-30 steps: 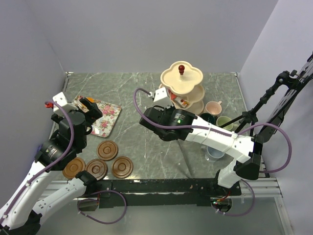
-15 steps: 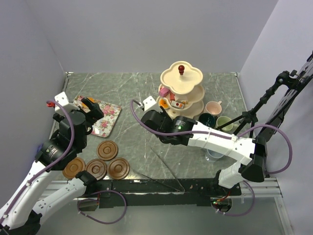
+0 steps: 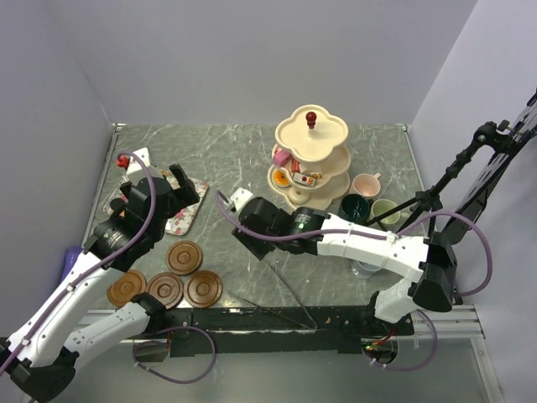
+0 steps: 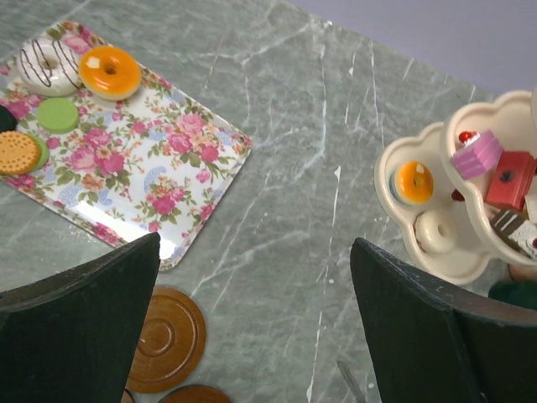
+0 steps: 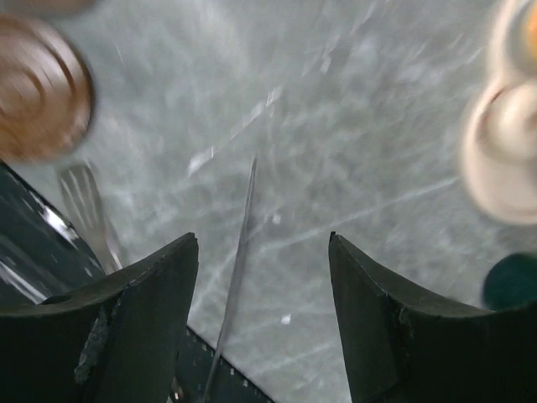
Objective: Serve the afternoon tea
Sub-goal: Adjust the clamp at the center of the board.
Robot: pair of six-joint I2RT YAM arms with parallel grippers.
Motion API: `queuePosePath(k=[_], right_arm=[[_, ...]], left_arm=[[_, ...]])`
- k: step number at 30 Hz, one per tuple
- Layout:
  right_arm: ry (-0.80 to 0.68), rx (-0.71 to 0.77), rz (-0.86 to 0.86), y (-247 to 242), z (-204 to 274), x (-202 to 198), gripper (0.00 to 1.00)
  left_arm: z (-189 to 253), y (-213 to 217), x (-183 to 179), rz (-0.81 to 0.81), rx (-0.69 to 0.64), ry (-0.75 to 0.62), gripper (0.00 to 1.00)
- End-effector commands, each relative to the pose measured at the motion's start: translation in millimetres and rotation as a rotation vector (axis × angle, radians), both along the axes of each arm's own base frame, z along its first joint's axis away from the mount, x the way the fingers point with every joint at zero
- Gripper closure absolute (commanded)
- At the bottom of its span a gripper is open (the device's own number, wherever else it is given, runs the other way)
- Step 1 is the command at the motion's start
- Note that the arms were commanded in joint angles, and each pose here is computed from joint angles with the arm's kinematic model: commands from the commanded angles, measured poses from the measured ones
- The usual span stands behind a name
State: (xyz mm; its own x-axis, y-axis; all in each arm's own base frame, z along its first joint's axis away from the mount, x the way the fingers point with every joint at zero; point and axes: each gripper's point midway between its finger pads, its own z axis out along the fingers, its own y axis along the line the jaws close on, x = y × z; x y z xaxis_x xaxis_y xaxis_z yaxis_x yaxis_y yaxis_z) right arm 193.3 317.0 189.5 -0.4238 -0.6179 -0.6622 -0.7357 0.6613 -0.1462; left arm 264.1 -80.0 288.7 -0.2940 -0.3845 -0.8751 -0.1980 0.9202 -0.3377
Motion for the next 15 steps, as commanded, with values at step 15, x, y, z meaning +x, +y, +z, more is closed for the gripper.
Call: queuePosePath(k=[15], right_arm=[[0.314, -0.11, -0.005, -12, -139, -44, 0.45]], left_arm=[[-1, 1, -6, -0.013, -0.071, 0.056, 0.0]])
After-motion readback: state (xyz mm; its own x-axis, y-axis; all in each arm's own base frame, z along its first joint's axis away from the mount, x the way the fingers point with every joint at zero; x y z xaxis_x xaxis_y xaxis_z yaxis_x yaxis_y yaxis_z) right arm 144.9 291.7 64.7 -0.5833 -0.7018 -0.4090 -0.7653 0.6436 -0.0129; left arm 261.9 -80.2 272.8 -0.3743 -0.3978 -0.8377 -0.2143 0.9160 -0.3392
